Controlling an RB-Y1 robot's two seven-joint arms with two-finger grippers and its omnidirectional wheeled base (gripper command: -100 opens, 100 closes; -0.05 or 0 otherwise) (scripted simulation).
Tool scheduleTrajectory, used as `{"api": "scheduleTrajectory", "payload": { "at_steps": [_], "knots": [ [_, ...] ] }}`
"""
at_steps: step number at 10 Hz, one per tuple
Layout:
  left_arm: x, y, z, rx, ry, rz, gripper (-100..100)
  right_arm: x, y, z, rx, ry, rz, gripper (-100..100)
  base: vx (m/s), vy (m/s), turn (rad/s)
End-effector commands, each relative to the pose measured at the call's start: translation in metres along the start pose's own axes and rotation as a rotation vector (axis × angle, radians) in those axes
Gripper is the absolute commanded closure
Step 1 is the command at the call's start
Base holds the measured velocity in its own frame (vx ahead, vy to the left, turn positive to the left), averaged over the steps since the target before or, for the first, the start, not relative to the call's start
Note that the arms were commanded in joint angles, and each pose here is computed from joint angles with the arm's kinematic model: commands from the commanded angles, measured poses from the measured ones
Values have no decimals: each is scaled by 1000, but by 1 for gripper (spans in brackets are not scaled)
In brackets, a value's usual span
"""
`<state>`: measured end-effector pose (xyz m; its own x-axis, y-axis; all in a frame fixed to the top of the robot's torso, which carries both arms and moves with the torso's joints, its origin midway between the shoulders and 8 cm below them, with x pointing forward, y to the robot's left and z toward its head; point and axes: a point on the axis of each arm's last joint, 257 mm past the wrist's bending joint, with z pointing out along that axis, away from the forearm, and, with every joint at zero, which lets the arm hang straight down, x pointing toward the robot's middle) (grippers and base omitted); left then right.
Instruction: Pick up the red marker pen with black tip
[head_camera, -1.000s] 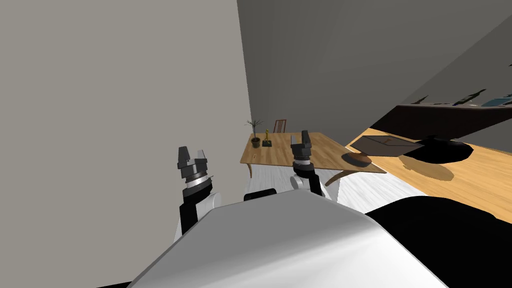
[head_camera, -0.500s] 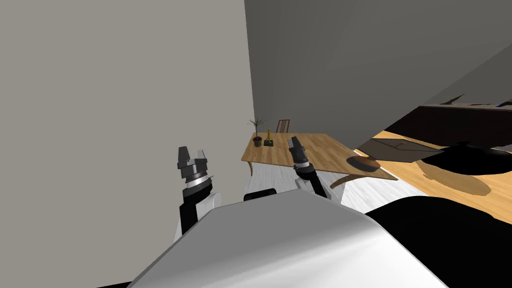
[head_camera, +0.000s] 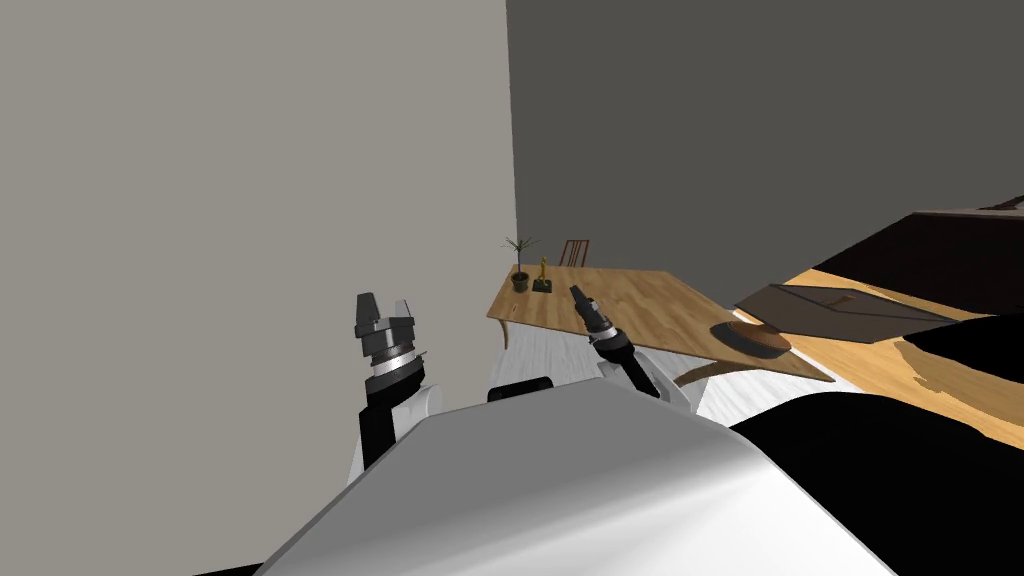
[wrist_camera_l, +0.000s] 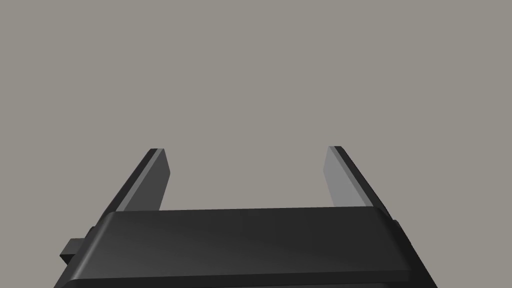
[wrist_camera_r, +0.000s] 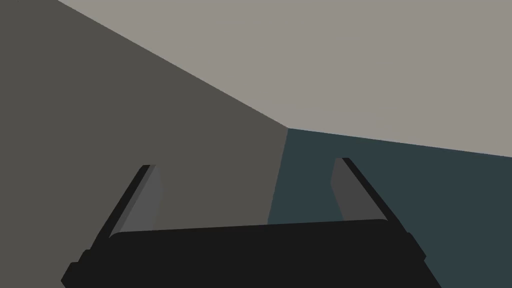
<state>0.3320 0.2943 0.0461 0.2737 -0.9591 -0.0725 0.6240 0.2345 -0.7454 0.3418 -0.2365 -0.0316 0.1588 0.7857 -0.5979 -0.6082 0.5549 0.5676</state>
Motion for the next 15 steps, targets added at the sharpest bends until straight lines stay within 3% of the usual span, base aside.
{"api": "scheduleTrajectory", "payload": {
  "at_steps": [1, 3, 6, 9, 10, 11, 12, 13, 14, 15],
  "knots": [
    [0, 0, 0, 0, 0, 0, 0, 8, -2, -4, 2, 34, -34, -100, -26, -32, 109],
    [0, 0, 0, 0, 0, 0, 0, 28, -20, -22, 19, 151, -132, -100, -35, -27, 249],
    [0, 0, 0, 0, 0, 0, 0, 45, -30, -34, 21, 237, -210, -100, -30, -35, 193],
    [0, 0, 0, 0, 0, 0, 0, 67, -54, -63, 35, 376, -310, -100, -17, -21, 240],
    [0, 0, 0, 0, 0, 0, 0, 70, -54, -64, 31, 388, -324, -100, -11, -19, 150],
    [0, 0, 0, 0, 0, 0, 0, 78, -67, -80, 40, 453, -363, -100, -18, -18, 291],
    [0, 0, 0, 0, 0, 0, 0, 81, -67, -82, 34, 468, -379, -100, -13, -23, 174],
    [0, 0, 0, 0, 0, 0, 0, 88, -80, -99, 44, 533, -414, -100, -9, -18, 358],
    [0, 0, 0, 0, 0, 0, 0, 92, -80, -101, 37, 551, -431, -100, -5, -22, 174],
    [0, 0, 0, 0, 0, 0, 0, 98, -94, -121, 46, 618, -464, -100, 1, -16, 361]
  ]
}}
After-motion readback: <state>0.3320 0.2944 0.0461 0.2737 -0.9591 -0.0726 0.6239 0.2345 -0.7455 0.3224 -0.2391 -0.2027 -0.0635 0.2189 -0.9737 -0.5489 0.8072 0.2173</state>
